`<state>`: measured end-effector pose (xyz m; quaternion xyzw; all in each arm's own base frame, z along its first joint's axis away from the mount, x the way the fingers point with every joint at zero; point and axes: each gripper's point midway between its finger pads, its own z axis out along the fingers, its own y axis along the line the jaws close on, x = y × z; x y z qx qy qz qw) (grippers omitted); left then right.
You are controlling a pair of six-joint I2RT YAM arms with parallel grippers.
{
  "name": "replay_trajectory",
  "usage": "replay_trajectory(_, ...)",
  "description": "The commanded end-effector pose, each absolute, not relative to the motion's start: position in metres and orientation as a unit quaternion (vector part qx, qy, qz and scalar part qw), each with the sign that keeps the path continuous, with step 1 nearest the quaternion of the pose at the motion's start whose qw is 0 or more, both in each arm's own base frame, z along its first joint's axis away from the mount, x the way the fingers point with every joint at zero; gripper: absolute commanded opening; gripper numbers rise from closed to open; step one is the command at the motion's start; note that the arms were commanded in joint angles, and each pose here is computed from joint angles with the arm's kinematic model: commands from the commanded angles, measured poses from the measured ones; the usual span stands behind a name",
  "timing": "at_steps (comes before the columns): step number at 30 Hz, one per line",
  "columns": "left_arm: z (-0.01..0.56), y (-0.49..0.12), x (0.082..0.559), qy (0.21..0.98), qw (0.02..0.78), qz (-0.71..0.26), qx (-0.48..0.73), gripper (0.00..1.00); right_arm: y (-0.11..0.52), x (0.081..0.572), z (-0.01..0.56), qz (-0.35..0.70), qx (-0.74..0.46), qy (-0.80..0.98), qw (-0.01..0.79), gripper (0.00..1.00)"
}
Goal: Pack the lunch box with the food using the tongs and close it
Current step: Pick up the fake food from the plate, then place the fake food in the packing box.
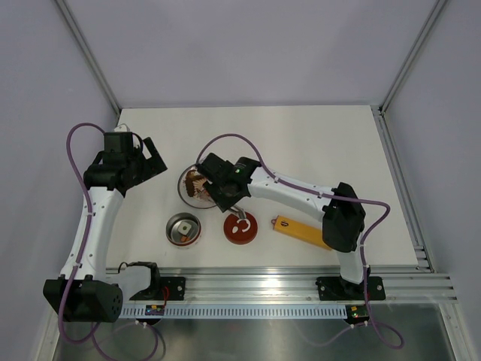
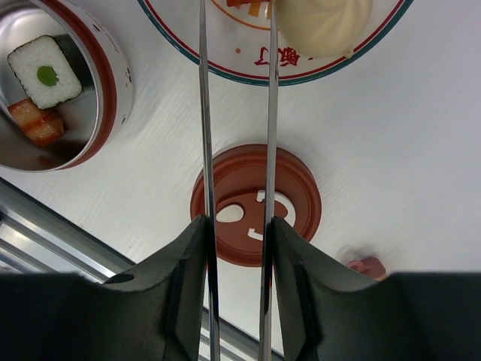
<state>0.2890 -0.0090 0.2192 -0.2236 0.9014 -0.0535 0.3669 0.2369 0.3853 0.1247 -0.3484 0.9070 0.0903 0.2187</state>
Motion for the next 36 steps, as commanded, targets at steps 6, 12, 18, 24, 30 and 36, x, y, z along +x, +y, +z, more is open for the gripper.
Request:
replay_trajectory(6,0.234,-0.005,0.298,0.891,0.395,-0.053,-0.219,0.99,0.385,0.246,0.193,0.125,-0.32,0.893,0.291,0.22)
replay_trajectory(12,0.24,-0.005,0.301,0.889,0.399,-0.053,-0.217,0.99,0.385,0.236,0.209,0.15,-0.317,0.889,0.294,0.21)
replay_trajectory(18,0.248,-0.006,0.302,0.886,0.406,-0.056,-0.219,0.99,0.396,0.202,0.225,0.172,-0.355,0.871,0.292,0.22)
replay_trajectory(24,0.252,-0.01,0.301,0.883,0.408,-0.069,-0.221,0.99,0.402,0.174,0.224,0.182,-0.38,0.865,0.273,0.22)
replay_trajectory(30,0.255,-0.009,0.297,0.883,0.41,-0.067,-0.219,0.99,0.414,0.144,0.213,0.199,-0.412,0.855,0.243,0.22)
replay_trajectory(36,0.261,-0.01,0.293,0.88,0.416,-0.073,-0.217,0.99,0.421,0.134,0.2,0.194,-0.428,0.853,0.228,0.22)
